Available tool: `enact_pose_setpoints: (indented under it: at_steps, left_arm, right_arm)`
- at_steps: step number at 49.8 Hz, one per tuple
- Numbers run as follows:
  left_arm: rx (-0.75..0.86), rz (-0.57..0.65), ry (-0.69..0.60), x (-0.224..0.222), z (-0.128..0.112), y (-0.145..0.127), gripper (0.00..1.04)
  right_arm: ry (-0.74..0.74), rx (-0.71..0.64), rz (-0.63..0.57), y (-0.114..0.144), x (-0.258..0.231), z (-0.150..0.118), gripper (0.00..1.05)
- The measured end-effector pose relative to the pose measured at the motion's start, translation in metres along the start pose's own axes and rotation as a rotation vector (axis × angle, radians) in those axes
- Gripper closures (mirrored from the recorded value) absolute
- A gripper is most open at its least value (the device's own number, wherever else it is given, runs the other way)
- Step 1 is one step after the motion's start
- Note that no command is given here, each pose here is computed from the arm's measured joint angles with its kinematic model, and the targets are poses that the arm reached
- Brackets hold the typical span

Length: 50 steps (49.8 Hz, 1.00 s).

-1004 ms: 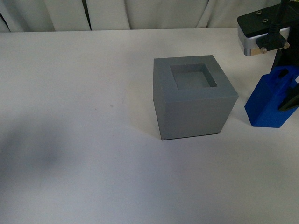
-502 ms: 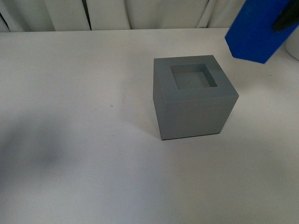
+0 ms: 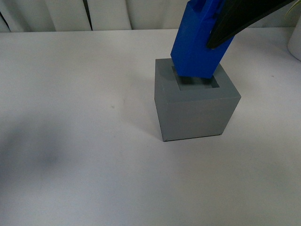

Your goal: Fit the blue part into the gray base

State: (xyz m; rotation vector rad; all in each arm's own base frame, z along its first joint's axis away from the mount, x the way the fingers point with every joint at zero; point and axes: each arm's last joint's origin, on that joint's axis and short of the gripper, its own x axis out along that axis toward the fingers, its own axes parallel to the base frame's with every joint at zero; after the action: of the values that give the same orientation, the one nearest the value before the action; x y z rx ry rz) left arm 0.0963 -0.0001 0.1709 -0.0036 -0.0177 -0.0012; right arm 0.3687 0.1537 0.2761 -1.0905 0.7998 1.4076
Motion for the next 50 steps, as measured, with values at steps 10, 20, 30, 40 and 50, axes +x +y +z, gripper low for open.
enact_pose_setpoints:
  at_steps: [10,20,30,40,50]
  left_arm:
    - [0.0,0.0,0.0,0.0,0.0,0.0,0.06]
    - [0.0,0.0,0.0,0.0,0.0,0.0,0.06]
    - [0.0,0.0,0.0,0.0,0.0,0.0,0.06]
    - [0.0,0.0,0.0,0.0,0.0,0.0,0.06]
    - [0.0,0.0,0.0,0.0,0.0,0.0,0.06]
  right_arm:
    - [0.011,-0.001,0.022,-0.001,0.007,0.002,0.58]
    - [0.023,0.0,0.041,0.001,0.006,0.003,0.58]
    - [0.035,-0.001,0.057,0.002,0.007,0.002,0.58]
    - [0.06,-0.013,0.057,0.003,0.007,0.001,0.58]
    - [0.074,-0.02,0.057,0.003,0.011,-0.001,0.58]
